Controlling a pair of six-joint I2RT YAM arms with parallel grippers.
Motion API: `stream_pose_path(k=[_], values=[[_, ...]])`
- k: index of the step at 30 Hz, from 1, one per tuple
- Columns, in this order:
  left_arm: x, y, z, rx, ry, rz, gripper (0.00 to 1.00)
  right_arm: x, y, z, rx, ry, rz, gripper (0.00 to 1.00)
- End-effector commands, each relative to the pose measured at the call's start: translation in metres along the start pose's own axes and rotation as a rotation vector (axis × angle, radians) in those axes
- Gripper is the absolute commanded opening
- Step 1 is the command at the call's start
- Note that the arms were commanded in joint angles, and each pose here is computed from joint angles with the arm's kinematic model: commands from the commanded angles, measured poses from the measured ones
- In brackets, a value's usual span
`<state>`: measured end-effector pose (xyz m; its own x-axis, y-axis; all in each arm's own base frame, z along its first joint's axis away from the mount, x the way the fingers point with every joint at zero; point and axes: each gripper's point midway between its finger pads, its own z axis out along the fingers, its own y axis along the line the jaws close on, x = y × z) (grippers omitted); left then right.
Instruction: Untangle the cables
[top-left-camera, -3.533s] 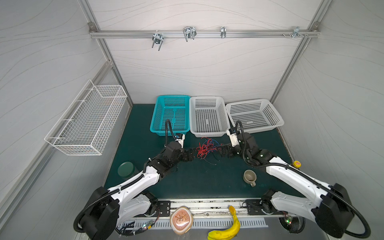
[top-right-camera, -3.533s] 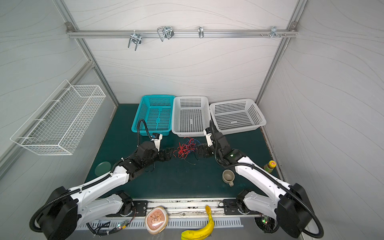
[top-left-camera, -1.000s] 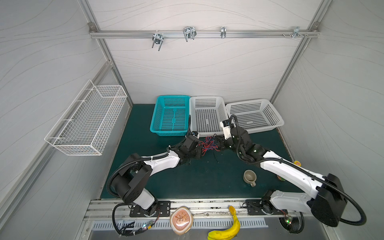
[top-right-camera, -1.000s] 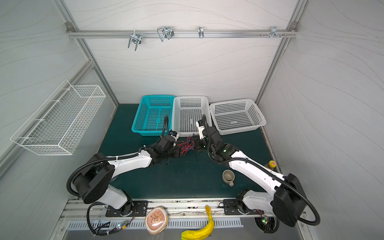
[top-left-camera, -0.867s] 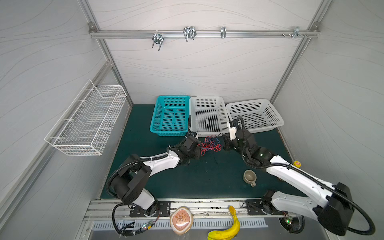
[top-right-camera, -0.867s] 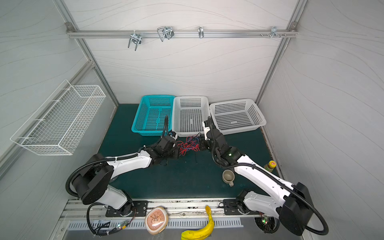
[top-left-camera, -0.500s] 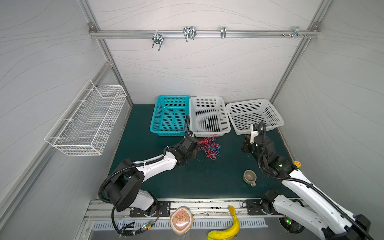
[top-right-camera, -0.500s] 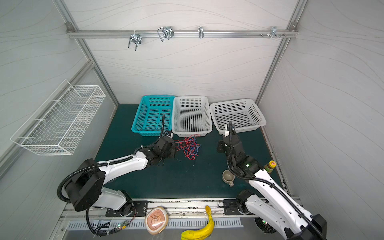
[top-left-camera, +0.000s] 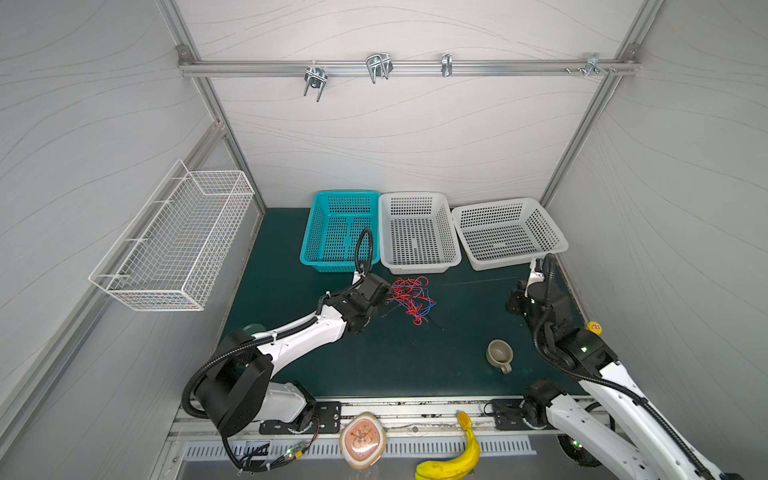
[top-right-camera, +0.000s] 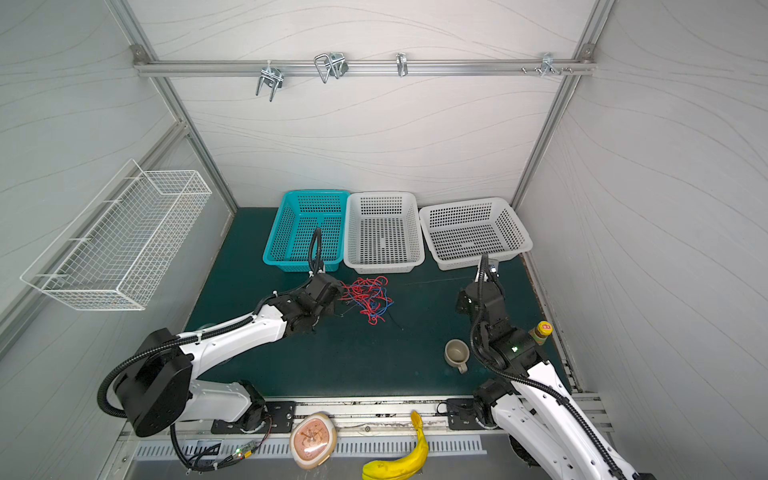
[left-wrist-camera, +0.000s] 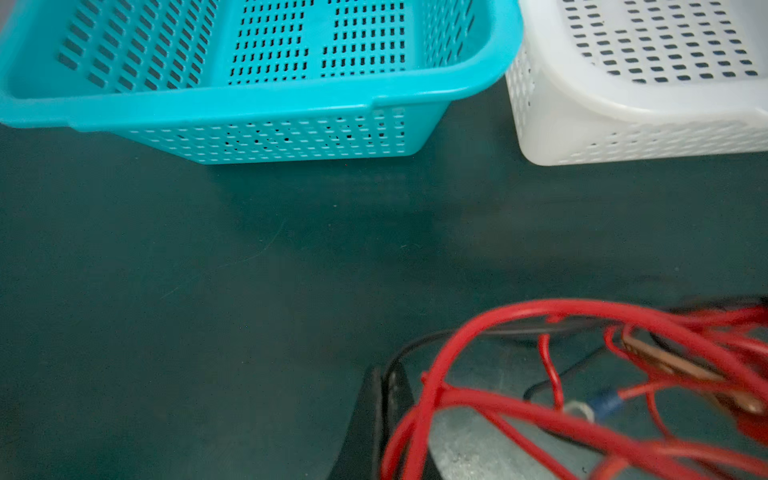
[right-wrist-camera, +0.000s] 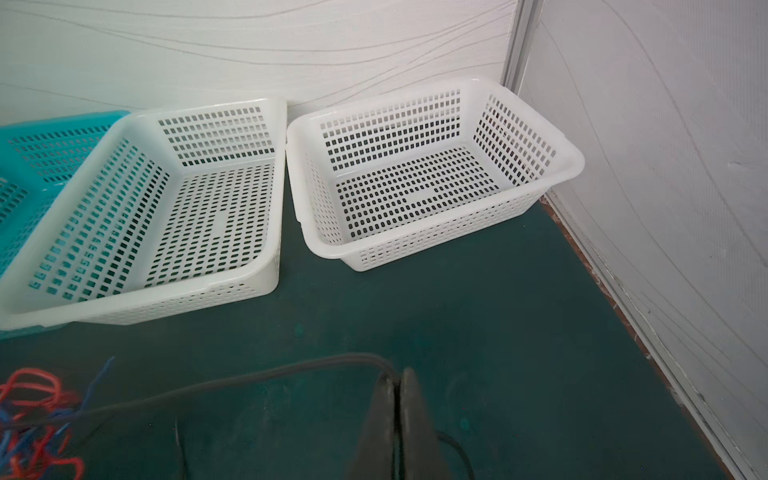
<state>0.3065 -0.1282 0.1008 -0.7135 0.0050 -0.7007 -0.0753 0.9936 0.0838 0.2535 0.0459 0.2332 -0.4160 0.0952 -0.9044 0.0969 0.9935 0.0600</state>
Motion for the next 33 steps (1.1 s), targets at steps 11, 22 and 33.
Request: stream_pose_path(k=[11, 22, 33], values=[[0.019, 0.084, 0.001, -0.278, 0.048, -0.14, 0.0, -0.022, -0.072, -0.019, 0.362, -0.022, 0.035, 0.0], [0.021, 0.082, 0.006, -0.2, 0.039, -0.188, 0.0, -0.028, -0.052, -0.014, 0.171, -0.019, 0.054, 0.0], [0.0, 0.027, -0.008, 0.176, -0.067, -0.161, 0.12, -0.021, 0.044, 0.01, -0.311, 0.03, 0.016, 0.0]])
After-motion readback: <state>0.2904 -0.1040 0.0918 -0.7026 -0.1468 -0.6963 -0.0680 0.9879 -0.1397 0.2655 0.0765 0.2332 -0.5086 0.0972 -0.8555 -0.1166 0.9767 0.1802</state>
